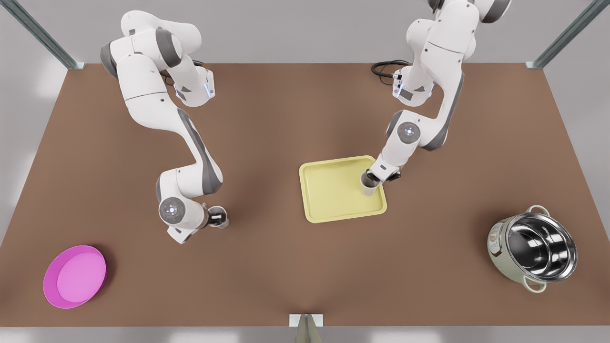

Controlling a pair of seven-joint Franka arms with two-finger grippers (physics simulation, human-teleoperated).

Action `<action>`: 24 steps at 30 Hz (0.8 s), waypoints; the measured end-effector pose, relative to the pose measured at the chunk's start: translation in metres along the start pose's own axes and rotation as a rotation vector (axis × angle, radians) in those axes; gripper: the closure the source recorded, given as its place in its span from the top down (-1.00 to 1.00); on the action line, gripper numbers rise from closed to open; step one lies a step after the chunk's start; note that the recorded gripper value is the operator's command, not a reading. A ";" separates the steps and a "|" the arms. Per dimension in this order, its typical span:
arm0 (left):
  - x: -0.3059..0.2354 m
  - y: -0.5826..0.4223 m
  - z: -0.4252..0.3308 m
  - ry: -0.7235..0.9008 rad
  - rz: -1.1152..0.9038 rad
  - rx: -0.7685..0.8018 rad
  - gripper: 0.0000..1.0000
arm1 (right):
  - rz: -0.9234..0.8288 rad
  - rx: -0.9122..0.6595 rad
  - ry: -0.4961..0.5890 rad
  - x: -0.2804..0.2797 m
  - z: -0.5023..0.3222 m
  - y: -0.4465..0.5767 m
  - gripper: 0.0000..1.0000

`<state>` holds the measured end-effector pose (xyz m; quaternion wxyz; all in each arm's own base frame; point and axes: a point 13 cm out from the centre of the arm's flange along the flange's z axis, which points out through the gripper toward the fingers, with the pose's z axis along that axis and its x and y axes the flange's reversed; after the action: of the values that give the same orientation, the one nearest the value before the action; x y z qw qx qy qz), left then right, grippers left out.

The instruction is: Use the left arm to pick up the white IKEA cup from the tray and place it on the middle-left position; use the right arm to pick up the white IKEA cup from the tray and place it on the middle-right position

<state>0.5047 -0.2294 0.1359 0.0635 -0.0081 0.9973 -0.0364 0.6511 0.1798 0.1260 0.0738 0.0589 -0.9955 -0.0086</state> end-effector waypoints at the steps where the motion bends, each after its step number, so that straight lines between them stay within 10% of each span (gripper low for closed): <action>1: -0.034 0.009 -0.029 -0.040 -0.034 0.007 -0.62 | -0.012 -0.010 -0.008 0.000 -0.009 0.003 1.00; 10: -0.076 0.199 -0.002 0.138 -0.351 -0.046 -0.62 | 0.089 -0.028 -0.302 0.075 -0.358 -0.082 1.00; 15: -0.087 0.211 0.020 0.143 -0.349 -0.002 -0.62 | 0.176 -0.023 -0.257 0.121 -0.381 -0.156 1.00; 16: -0.089 0.211 0.023 0.142 -0.340 0.004 -0.47 | 0.165 -0.023 -0.238 0.125 -0.379 -0.152 1.00; 17: -0.091 0.210 0.024 0.140 -0.328 0.010 1.00 | 0.154 -0.028 -0.219 0.128 -0.376 -0.148 1.00; 22: -0.121 0.206 -0.009 0.079 -0.230 0.066 1.00 | 0.184 -0.060 -0.174 0.137 -0.370 -0.175 1.00; 24: -0.224 0.196 -0.169 -0.121 -0.092 0.071 1.00 | 0.188 -0.065 -0.166 0.139 -0.369 -0.181 1.00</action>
<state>0.7029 -0.0173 0.3172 0.1220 -0.0539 0.9883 -0.0743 0.5897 -0.0194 0.5068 -0.0063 -0.0379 -0.9985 -0.0388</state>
